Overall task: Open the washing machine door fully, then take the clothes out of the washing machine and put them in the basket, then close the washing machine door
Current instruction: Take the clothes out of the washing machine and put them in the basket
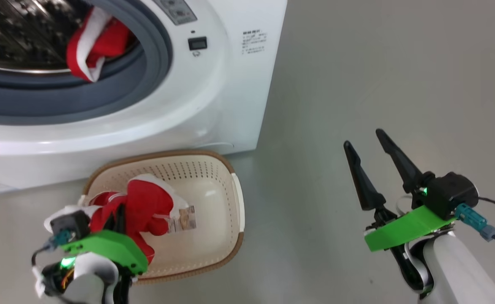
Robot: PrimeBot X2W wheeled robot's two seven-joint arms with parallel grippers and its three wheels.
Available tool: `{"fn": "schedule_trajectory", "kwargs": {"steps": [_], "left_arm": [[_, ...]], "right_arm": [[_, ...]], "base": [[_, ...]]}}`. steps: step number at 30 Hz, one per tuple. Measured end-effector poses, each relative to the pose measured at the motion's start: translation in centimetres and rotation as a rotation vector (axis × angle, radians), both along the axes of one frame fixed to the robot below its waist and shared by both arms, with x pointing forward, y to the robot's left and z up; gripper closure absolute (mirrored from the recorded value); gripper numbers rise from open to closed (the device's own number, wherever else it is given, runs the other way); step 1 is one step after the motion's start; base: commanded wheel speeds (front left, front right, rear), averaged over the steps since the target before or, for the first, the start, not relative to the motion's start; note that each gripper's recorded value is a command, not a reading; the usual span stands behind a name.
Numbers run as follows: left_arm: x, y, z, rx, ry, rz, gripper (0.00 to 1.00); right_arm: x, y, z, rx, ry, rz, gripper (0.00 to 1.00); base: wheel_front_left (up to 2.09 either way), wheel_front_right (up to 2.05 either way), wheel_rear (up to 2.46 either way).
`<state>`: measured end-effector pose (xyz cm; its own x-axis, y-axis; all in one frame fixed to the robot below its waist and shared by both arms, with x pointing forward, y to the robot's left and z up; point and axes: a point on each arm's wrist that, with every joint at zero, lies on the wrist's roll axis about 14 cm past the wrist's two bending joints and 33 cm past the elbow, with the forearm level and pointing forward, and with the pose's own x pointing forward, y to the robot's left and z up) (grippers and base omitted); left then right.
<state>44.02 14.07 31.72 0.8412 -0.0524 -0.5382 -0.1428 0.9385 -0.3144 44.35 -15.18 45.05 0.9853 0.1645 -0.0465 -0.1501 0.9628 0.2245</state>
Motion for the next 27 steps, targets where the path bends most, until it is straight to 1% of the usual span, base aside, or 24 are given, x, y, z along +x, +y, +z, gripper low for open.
{"fn": "schedule_trajectory", "kwargs": {"steps": [7, 13, 14, 15, 16, 18, 19, 20, 21, 24, 27], "left_arm": [[0.0, -1.7, -4.9, -0.043, 0.209, -0.038, 1.00], [0.2, -2.9, -7.8, -0.085, 0.335, -0.055, 1.00], [0.3, -3.0, -8.1, -0.085, 0.346, -0.058, 0.95], [0.5, -3.1, -8.4, -0.087, 0.355, -0.060, 0.81], [0.6, -3.3, -8.6, -0.096, 0.363, -0.061, 0.76], [0.9, -3.5, -9.2, -0.098, 0.383, -0.067, 0.75], [1.2, -3.8, -9.6, -0.098, 0.386, -0.070, 0.54], [1.4, -3.9, -9.8, -0.095, 0.382, -0.072, 0.29], [1.6, -4.0, -9.9, -0.094, 0.377, -0.074, 0.00], [1.9, -4.3, -10.1, -0.080, 0.363, -0.089, 0.00], [2.3, -4.4, -9.5, -0.071, 0.314, -0.096, 0.00]], "right_arm": [[1.5, -0.1, -1.6, -0.004, 0.027, 0.000, 0.00], [2.9, 0.3, -2.8, -0.008, 0.039, 0.020, 0.00], [3.0, 0.4, -3.1, -0.008, 0.045, 0.023, 0.00], [3.0, 0.5, -3.5, -0.007, 0.053, 0.025, 0.00], [3.1, 0.6, -3.8, -0.006, 0.060, 0.029, 0.00], [3.4, 0.9, -4.4, -0.006, 0.071, 0.040, 0.00], [3.4, 1.2, -5.0, 0.010, 0.086, 0.048, 0.00], [3.5, 1.3, -5.3, 0.013, 0.092, 0.051, 0.00], [3.6, 1.3, -5.4, 0.015, 0.092, 0.050, 0.00], [3.8, 1.0, -5.7, 0.009, 0.097, 0.046, 0.00], [3.8, 0.7, -5.5, 0.005, 0.095, 0.040, 0.00]], "base": [[0.00, 0.00, 0.00], [0.00, 0.00, 0.00], [0.00, 0.00, 0.00], [0.00, 0.00, 0.00], [0.00, 0.00, 0.00], [0.00, 0.00, 0.00], [0.00, 0.00, 0.00], [0.00, 0.00, 0.00], [0.00, 0.00, 0.00], [0.00, 0.00, 0.00], [0.00, 0.00, 0.00]]}}
